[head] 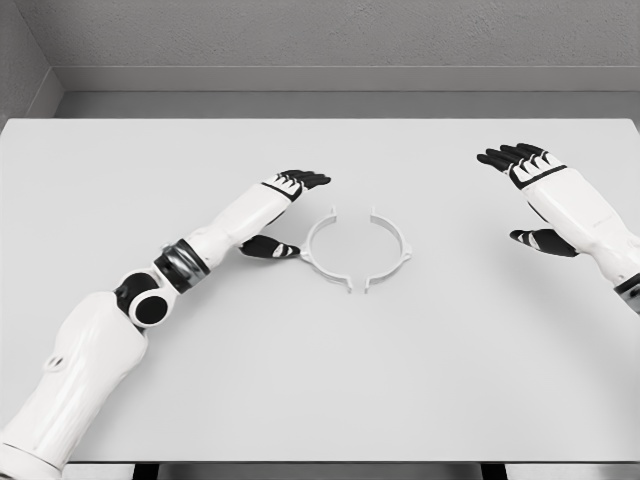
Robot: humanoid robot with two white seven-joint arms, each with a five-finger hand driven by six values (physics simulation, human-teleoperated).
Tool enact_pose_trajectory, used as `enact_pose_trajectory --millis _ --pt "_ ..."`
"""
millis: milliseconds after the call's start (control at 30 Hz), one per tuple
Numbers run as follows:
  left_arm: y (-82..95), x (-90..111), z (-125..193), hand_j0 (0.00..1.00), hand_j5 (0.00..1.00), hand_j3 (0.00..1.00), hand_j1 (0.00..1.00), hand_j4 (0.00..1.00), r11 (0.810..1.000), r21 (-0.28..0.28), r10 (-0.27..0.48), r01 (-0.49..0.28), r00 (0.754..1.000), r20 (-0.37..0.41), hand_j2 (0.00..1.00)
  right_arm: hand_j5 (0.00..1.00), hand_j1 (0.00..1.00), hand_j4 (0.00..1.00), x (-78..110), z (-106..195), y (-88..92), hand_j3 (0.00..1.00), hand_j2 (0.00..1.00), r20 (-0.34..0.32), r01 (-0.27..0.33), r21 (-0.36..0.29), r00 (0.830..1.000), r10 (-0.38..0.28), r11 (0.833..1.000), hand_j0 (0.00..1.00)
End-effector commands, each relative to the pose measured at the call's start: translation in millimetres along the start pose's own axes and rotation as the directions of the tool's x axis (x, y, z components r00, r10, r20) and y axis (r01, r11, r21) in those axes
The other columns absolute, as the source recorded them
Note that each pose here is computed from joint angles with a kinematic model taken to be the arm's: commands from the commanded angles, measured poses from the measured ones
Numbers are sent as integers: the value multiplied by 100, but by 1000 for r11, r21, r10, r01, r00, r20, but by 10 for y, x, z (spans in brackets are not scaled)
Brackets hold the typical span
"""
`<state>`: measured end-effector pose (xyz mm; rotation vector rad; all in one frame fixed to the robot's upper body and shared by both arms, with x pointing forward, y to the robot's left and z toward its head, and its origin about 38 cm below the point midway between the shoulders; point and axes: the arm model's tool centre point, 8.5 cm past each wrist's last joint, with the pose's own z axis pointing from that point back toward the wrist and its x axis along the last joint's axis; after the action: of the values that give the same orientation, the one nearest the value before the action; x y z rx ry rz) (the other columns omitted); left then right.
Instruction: Assemble PVC drainage pipe clamps
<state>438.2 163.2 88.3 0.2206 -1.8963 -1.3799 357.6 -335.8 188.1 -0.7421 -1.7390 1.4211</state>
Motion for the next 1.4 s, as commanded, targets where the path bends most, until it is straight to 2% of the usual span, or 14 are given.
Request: enact_pose_trajectory --millis 0,1367 --pt "2 12 -14 100 100 100 100 100 1000 7 7 -7 1000 3 100 100 100 100 2 0 -10 100 100 1 4 -5 1000 -4 1000 100" --pt "-119 206 -224 100 100 100 100 100 1000 9 12 -13 999 43 100 100 100 100 -1 1 -6 100 100 0 5 -4 1000 -5 1000 100"
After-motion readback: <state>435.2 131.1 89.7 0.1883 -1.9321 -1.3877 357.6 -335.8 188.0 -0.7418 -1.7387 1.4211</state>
